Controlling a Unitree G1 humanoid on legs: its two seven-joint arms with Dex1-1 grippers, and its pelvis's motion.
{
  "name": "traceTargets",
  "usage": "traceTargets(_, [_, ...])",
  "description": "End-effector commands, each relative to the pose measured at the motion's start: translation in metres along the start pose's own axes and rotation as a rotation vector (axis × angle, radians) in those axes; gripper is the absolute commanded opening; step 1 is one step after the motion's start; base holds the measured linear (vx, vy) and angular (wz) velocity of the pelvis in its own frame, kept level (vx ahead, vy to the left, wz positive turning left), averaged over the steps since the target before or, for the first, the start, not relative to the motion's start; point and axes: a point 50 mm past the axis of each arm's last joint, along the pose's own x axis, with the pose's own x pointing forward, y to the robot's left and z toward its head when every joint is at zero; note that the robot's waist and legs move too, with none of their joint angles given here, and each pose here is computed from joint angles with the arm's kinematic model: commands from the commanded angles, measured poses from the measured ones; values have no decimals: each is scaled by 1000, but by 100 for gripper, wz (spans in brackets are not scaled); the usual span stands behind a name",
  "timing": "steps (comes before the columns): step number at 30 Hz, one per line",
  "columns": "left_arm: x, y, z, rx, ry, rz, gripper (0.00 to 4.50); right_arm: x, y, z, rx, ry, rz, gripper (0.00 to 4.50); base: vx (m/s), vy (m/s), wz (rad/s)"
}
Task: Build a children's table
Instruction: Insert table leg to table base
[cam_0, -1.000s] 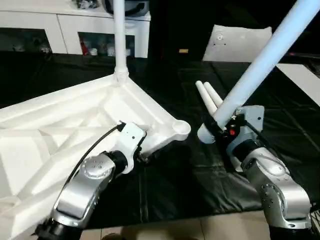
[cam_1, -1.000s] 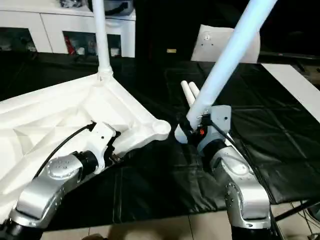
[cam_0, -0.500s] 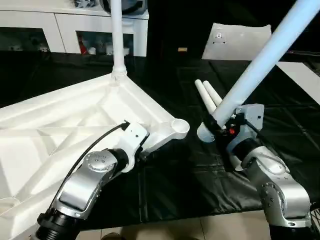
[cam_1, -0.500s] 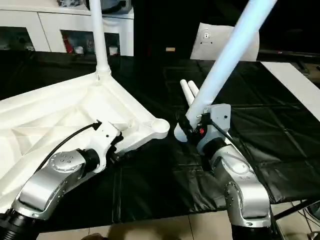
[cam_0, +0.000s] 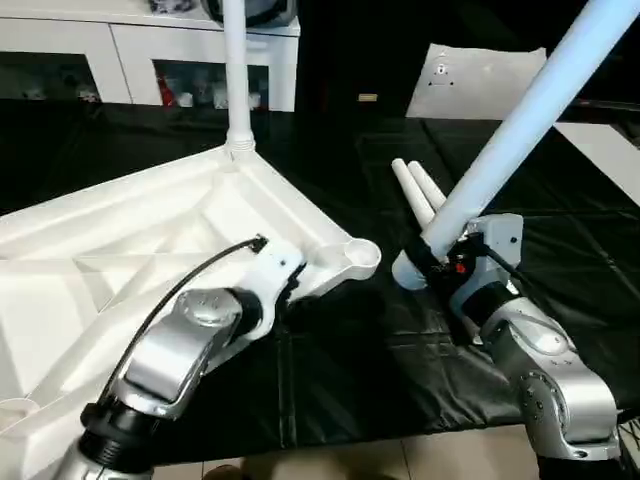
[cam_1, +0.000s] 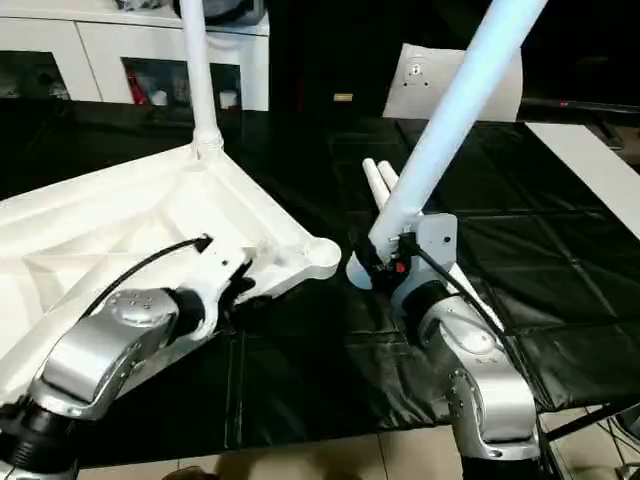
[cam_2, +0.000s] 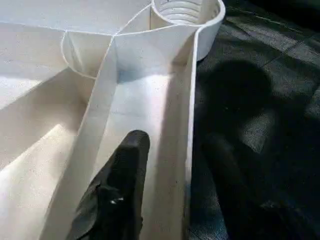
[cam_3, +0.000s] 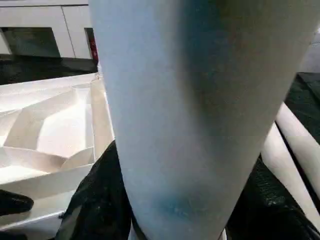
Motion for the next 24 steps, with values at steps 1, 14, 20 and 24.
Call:
traceTargets(1, [1, -5, 5, 27, 7, -17, 178, -2, -4, 2, -26, -11, -15, 193, 0, 0, 0])
traceTargets(14, [1, -4, 1, 41, 42, -39, 59, -1, -2, 1, -30, -12, -11, 193, 0, 0, 0])
traceTargets(20, [3, -2, -3, 70, 49, -54, 15, -1, -2, 0, -30, -14, -12, 193, 0, 0, 0])
traceTargets(24, [1, -1, -5, 111, 19, -125, 1, -1, -2, 0, -29, -16, -12, 193, 0, 0, 0])
